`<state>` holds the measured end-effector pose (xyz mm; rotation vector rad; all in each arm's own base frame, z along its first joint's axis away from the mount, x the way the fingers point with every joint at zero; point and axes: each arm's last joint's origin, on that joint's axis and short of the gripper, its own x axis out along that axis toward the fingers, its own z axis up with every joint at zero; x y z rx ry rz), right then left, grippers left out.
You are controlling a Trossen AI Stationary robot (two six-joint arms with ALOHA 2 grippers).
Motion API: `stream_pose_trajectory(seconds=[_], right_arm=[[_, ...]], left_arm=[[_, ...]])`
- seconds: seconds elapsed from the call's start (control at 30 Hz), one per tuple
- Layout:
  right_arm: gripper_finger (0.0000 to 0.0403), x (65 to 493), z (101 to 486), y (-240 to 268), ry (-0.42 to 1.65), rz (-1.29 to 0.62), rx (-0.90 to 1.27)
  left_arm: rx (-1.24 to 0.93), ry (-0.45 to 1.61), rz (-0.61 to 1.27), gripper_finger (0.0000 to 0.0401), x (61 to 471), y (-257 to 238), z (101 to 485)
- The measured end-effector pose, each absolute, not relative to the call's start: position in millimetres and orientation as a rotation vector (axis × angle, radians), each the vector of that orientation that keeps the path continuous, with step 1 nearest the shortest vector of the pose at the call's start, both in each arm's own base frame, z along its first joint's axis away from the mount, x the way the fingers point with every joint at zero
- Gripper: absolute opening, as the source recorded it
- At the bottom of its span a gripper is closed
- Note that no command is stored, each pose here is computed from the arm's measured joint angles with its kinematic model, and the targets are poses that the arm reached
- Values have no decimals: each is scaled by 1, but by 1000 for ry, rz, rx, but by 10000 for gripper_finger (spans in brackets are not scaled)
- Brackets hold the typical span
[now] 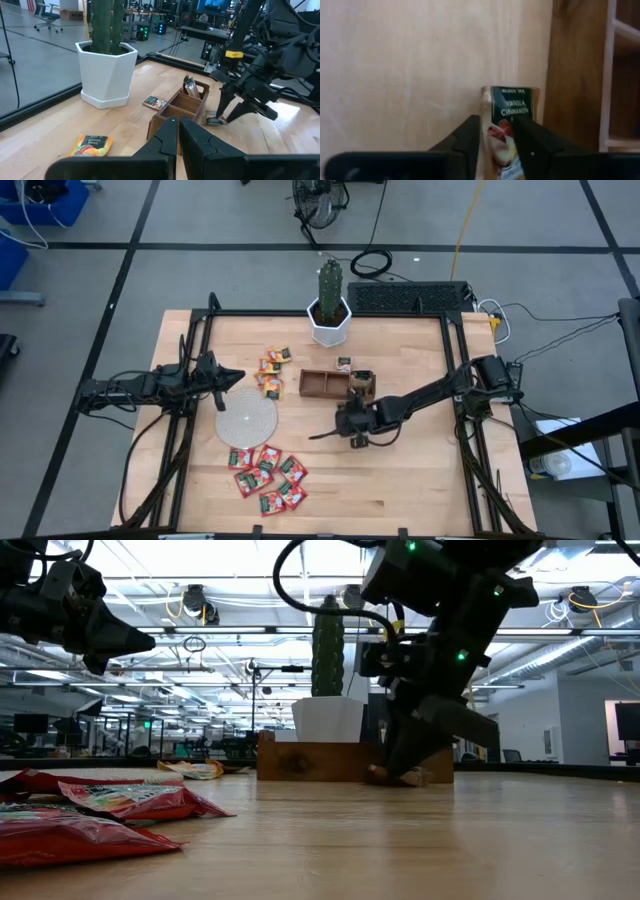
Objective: Pick & Place Tea
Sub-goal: Put the brown tea bag into the right section of the wooden organizer
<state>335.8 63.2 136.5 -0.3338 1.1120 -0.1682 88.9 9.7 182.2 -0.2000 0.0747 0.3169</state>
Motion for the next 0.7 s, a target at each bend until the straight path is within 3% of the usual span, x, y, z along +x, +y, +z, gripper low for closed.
stream_pose_trajectory(seconds=[0.2,0.43,0.7], right_arm=[[8,334,136,68,1111,-158,-332],[0,333,143,76,1080,-150,-312],[0,323,193,81,906,-115,-234]], left_arm=[[-200,75,317,21,89,10,182],[-200,75,317,21,89,10,182],[-200,74,317,21,89,10,182]])
